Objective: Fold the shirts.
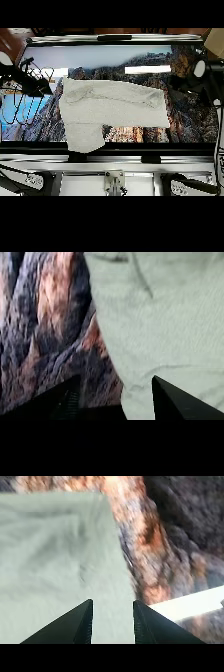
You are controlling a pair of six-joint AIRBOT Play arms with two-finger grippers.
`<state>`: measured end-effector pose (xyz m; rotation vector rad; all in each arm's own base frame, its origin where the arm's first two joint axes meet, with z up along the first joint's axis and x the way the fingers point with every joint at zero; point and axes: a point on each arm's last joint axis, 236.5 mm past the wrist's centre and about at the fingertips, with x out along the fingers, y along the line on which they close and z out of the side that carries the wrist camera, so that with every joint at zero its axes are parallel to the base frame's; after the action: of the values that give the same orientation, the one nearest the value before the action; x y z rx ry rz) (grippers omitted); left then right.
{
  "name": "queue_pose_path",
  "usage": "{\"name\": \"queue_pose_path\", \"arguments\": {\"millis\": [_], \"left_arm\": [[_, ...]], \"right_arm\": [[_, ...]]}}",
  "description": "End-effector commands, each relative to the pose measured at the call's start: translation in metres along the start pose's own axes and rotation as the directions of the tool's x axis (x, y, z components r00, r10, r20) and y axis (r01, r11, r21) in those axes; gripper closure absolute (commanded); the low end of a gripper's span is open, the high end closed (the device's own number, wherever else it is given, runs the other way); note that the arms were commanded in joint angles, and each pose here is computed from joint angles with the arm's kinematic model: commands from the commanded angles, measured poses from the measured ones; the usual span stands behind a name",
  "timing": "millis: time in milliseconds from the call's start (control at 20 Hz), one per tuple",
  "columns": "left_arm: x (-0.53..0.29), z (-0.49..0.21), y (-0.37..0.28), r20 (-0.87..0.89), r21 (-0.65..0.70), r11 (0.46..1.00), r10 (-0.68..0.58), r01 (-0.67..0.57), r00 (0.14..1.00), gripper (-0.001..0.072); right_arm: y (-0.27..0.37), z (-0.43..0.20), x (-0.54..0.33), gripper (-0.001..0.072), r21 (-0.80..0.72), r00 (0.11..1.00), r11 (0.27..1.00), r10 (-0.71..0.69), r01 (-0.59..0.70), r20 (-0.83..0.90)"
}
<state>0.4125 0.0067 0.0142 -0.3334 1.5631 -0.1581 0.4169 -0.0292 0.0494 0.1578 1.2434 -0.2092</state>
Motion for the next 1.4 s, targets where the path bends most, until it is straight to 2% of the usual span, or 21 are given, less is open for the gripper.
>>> {"name": "queue_pose_path", "arguments": {"millis": [0, 50, 150, 300, 550, 750, 800, 850, 900, 1000, 1350], "left_arm": [[0.030, -0.068, 0.014, -0.145, -0.097, 0.991, -0.104, 0.091, 0.984, 0.0195], [0.048, -0.081, 0.007, -0.146, -0.097, 0.987, -0.139, 0.126, 0.979, 0.0194], [0.078, -0.103, -0.012, -0.144, -0.108, 0.969, -0.234, 0.220, 0.961, 0.0193], [0.107, -0.118, -0.033, -0.129, -0.150, 0.934, -0.343, 0.324, 0.930, 0.0195], [0.132, -0.113, -0.035, -0.083, -0.136, 0.948, -0.299, 0.286, 0.951, 0.0198], [0.137, -0.114, -0.045, -0.090, -0.101, 0.955, -0.287, 0.278, 0.954, 0.0304], [0.139, -0.113, -0.048, -0.086, -0.092, 0.957, -0.282, 0.275, 0.955, 0.0428], [0.140, -0.112, -0.050, -0.085, -0.085, 0.958, -0.280, 0.273, 0.956, 0.0583], [0.140, -0.113, -0.051, -0.086, -0.080, 0.959, -0.279, 0.273, 0.956, 0.0674], [0.139, -0.115, -0.051, -0.095, -0.073, 0.958, -0.283, 0.276, 0.955, 0.0673], [0.134, -0.113, -0.056, -0.084, -0.054, 0.955, -0.297, 0.293, 0.951, 0.0673]], "right_arm": [[-0.024, -0.085, 0.006, 0.0216, -0.059, 0.951, 0.994, 0.075, -0.097, -0.300], [-0.021, -0.101, 0.014, 0.0157, -0.008, 0.932, 0.990, 0.130, -0.140, -0.338], [-0.018, -0.125, 0.028, 0.0156, 0.055, 0.896, 0.978, 0.206, -0.200, -0.393], [-0.023, -0.136, 0.039, 0.0156, 0.058, 0.888, 0.976, 0.213, -0.208, -0.406], [-0.021, -0.119, 0.047, 0.0156, 0.052, 0.917, 0.976, 0.218, -0.213, -0.333], [-0.029, -0.115, 0.053, 0.0156, 0.035, 0.930, 0.982, 0.186, -0.184, -0.316], [-0.031, -0.117, 0.059, 0.0157, 0.047, 0.926, 0.982, 0.188, -0.183, -0.328], [-0.026, -0.122, 0.066, 0.0156, 0.082, 0.909, 0.975, 0.221, -0.206, -0.352], [-0.020, -0.126, 0.074, 0.0157, 0.116, 0.890, 0.965, 0.261, -0.234, -0.375], [-0.013, -0.131, 0.087, 0.0156, 0.146, 0.864, 0.954, 0.298, -0.260, -0.406], [-0.008, -0.146, 0.119, 0.0156, 0.231, 0.820, 0.944, 0.321, -0.235, -0.475]]}}
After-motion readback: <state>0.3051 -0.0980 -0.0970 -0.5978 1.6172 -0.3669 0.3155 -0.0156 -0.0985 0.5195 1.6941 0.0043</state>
